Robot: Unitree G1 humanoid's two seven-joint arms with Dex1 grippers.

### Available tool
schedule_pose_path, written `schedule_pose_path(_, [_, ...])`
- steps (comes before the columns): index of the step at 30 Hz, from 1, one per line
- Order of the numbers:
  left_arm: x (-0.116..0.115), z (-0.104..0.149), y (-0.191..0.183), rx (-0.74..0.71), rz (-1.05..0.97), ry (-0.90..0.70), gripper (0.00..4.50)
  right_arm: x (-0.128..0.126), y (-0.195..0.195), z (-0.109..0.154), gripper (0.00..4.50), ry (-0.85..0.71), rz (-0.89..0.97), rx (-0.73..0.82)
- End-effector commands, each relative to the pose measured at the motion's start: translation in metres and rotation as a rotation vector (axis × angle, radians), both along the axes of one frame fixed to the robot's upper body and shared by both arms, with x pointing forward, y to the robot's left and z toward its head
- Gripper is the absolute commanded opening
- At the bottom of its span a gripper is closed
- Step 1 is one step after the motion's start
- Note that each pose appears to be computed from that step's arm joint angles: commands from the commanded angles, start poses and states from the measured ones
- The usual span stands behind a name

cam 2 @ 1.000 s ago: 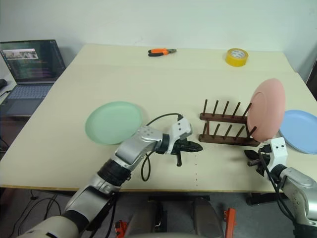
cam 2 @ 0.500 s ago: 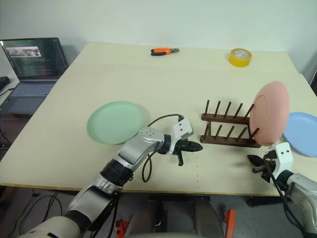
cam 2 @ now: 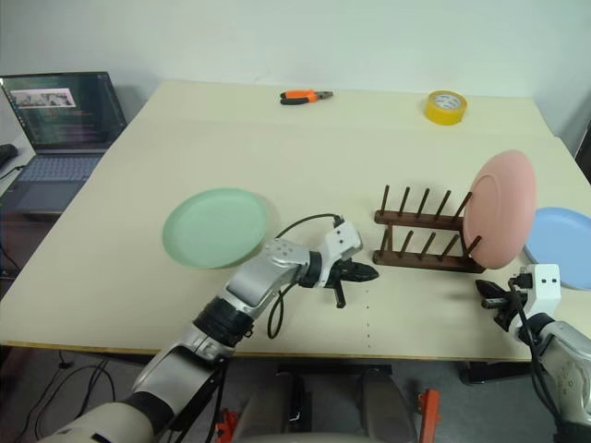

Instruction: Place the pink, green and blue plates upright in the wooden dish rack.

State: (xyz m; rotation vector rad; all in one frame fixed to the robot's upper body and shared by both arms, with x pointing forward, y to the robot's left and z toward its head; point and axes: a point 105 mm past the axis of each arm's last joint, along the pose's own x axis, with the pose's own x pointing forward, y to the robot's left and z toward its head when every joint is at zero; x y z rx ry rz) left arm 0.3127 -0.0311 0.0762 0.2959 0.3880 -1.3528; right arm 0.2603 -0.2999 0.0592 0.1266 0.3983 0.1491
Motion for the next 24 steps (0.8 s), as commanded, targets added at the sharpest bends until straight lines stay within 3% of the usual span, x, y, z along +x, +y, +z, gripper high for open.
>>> schedule_pose_path(1, [0.004,0.012,-0.004,-0.030,0.005,-0.041,0.04,0.003,-0.008,-0.009,0.03,0.025,-0.065,-0.030])
schedule_pose_path(24, [0.027,0.009,-0.002,-0.010,0.168,-0.105,0.04,0.039,0.022,-0.007,0.03,-0.052,-0.002,-0.016])
